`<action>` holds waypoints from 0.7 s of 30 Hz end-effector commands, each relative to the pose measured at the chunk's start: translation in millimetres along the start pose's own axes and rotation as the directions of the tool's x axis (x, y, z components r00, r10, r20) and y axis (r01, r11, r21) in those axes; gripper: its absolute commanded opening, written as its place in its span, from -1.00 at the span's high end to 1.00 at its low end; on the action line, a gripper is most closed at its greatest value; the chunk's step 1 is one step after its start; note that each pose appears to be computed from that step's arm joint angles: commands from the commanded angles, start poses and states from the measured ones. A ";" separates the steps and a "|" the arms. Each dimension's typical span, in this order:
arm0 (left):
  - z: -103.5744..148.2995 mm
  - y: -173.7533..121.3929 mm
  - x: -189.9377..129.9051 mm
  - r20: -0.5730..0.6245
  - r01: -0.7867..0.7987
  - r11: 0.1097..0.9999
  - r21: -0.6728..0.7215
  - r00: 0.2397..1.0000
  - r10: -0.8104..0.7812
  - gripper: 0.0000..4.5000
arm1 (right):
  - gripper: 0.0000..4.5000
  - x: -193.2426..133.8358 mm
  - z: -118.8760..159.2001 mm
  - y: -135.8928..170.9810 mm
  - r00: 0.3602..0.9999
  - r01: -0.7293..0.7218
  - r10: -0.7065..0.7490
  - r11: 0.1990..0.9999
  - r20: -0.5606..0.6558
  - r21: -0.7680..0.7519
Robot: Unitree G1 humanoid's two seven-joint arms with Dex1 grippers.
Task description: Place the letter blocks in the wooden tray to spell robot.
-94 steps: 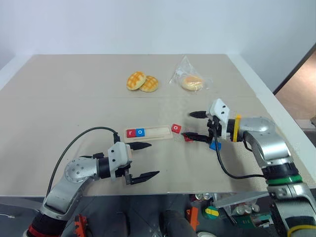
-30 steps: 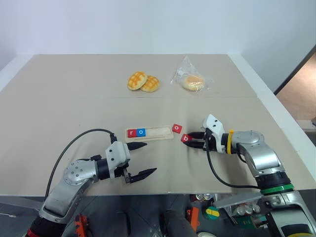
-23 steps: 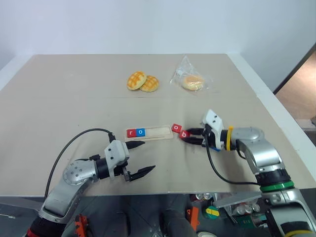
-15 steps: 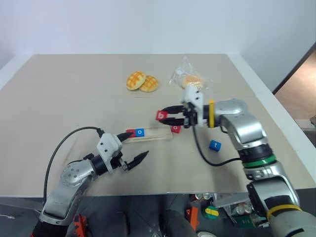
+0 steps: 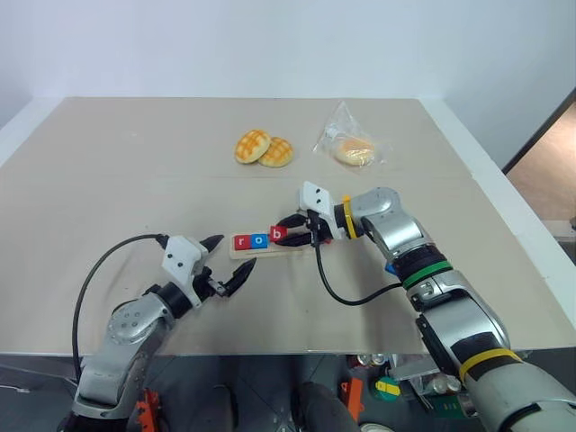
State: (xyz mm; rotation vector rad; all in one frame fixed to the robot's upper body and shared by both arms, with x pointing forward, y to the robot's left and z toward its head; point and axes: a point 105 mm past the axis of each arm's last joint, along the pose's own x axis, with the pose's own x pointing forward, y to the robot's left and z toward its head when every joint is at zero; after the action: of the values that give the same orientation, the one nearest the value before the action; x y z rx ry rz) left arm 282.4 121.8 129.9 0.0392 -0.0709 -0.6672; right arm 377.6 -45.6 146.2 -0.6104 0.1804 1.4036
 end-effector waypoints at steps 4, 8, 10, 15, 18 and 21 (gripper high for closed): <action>13.2 -8.7 -2.4 0.039 0.026 0.999 -0.035 0.999 -0.024 -1.00 | 0.46 8.0 11.4 -9.0 1.000 -0.009 0.009 0.999 0.001 -0.051; 13.7 -11.6 -2.7 0.037 0.032 0.999 -0.042 0.999 -0.031 -1.00 | 0.46 11.6 9.8 -8.6 1.000 -0.016 0.016 0.999 -0.005 -0.048; 13.9 -12.0 -3.3 0.034 0.032 0.999 -0.039 0.999 -0.031 -1.00 | 0.46 13.5 8.4 -6.9 1.000 -0.029 0.029 0.998 -0.010 -0.049; 14.0 -12.4 -3.3 0.031 0.023 0.999 -0.041 0.999 -0.022 -1.00 | 0.46 14.6 2.2 -7.5 0.999 -0.028 0.027 0.998 -0.025 -0.057; 13.3 -14.2 -3.0 0.028 0.024 0.999 -0.042 0.999 -0.022 -1.00 | 0.46 14.9 2.3 -9.3 0.999 -0.023 0.021 0.998 -0.026 -0.060; 12.9 -15.3 -2.6 0.026 0.024 0.999 -0.042 0.999 -0.023 -1.00 | 0.46 15.4 2.1 -9.4 0.999 -0.027 0.026 0.998 -0.029 -0.061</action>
State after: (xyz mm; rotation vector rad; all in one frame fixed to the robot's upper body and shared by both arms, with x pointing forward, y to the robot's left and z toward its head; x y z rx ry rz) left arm 275.0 118.2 129.7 -0.0128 -0.0330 -0.6737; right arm 385.3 -36.0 130.4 -0.6546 0.2138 1.4278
